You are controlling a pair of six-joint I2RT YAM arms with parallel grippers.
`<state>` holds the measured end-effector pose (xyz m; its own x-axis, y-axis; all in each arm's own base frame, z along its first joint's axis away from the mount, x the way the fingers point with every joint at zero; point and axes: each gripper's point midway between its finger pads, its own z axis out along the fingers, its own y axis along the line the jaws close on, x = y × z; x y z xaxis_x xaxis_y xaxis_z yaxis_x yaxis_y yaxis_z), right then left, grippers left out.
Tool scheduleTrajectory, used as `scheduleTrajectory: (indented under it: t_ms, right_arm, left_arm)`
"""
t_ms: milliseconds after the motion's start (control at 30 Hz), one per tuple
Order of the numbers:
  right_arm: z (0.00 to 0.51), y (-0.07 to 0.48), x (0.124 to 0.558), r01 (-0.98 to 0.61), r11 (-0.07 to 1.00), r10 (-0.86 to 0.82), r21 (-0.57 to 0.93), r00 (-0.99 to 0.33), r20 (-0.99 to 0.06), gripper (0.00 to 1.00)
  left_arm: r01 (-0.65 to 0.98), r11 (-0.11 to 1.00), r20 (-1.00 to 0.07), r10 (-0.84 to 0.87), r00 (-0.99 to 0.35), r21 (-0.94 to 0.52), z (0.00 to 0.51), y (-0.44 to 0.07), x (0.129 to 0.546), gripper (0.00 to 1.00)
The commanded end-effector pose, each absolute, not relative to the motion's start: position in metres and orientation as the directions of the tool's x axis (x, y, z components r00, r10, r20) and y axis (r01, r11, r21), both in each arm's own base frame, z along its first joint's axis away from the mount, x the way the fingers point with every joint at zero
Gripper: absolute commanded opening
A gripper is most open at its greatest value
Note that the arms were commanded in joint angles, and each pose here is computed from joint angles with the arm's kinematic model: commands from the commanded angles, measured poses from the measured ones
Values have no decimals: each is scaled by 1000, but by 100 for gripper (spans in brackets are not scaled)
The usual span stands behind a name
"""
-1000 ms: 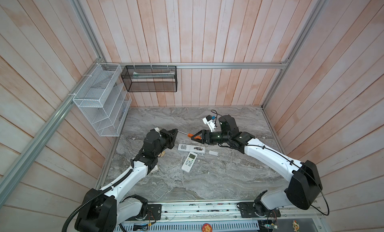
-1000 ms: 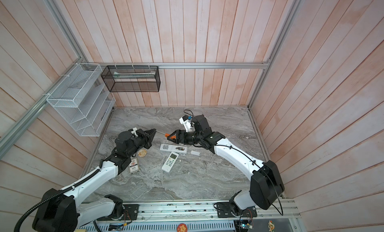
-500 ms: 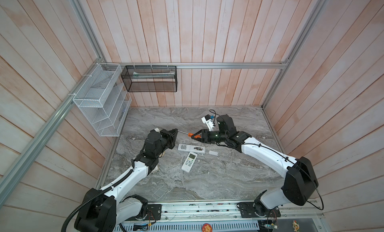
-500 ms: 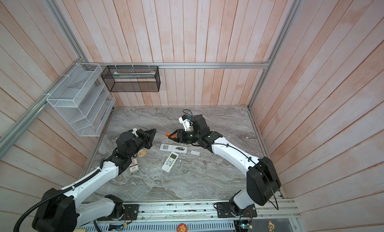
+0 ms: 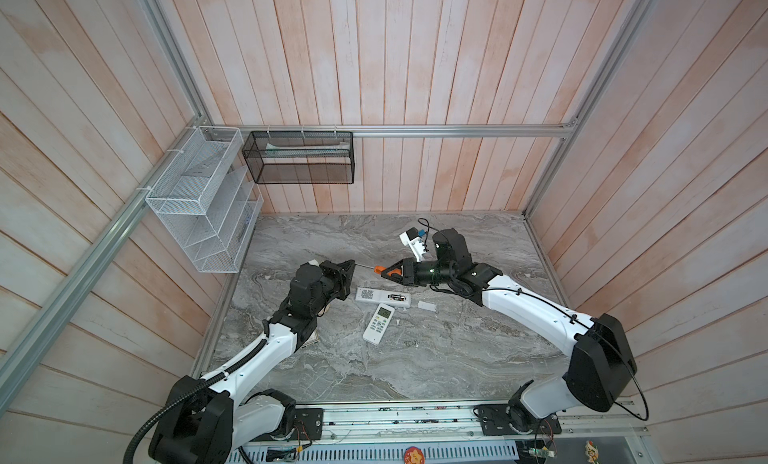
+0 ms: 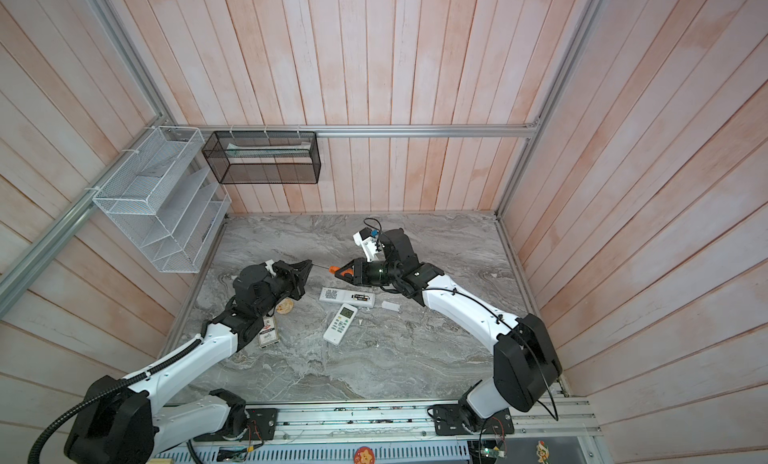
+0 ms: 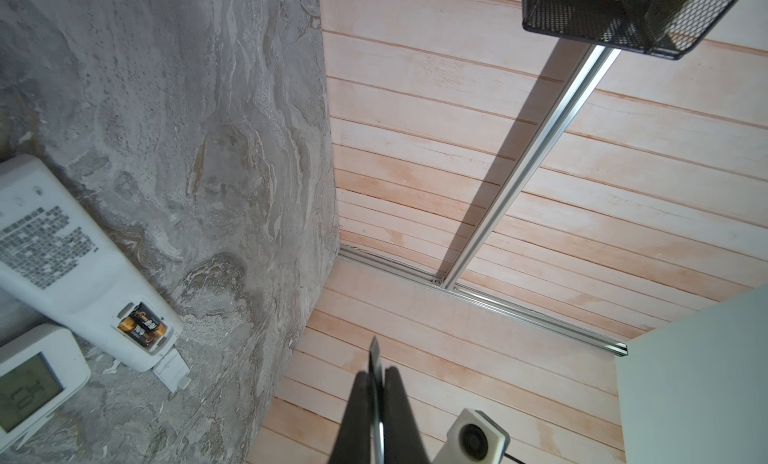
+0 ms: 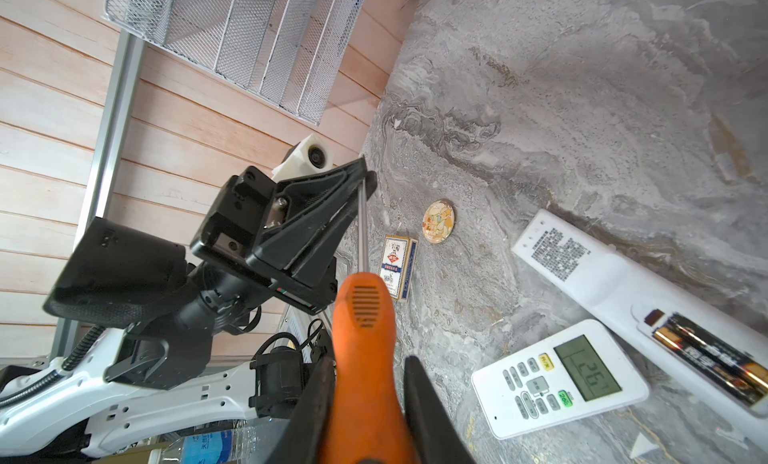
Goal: Unload the batteries from the remote control
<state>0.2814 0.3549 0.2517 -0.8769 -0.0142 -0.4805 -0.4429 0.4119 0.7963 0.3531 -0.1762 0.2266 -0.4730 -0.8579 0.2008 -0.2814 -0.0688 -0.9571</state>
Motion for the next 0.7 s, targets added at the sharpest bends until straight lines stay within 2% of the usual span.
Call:
scheduleTrajectory:
  t_ms: [0,100,267,300,367,433,600,667]
  right_arm:
    - [269,352,288,-472,408,26,782,-850,-526,23]
    - [270,352,289,-474,408,28,780,-848,-530,18]
    - [269,346,290,-467,438,28,768,-847,-530,12]
    - [268,344,291,-462,444,29,768,-849,-528,12]
    - [265,338,292,-447,462,31,766,-855,-518,11]
    - [261,330,293,-434,475,30,765,-861,-507,10]
    - [252,304,290,-395,507,23,766,-883,-470,10]
    - [247,292,289,-371,527,21,765,-894,-448,10]
  left_arm:
    - [-241,-62,174,-862,-476,-968,232,-175,352,0]
    - [-235,-51,161,-862,-480,-971,232,-175,352,0]
    - [-228,-32,143,-862,-486,-973,231,-170,350,9]
    - [-226,-30,140,-862,-487,-974,230,-169,350,15]
    - [-219,-18,127,-859,-496,-976,230,-166,348,36]
    - [-202,14,93,-855,-510,-979,231,-161,345,51]
    - [-162,199,-72,-816,-573,-967,229,-146,330,72]
    - [-128,298,-151,-753,-641,-946,225,-150,324,78]
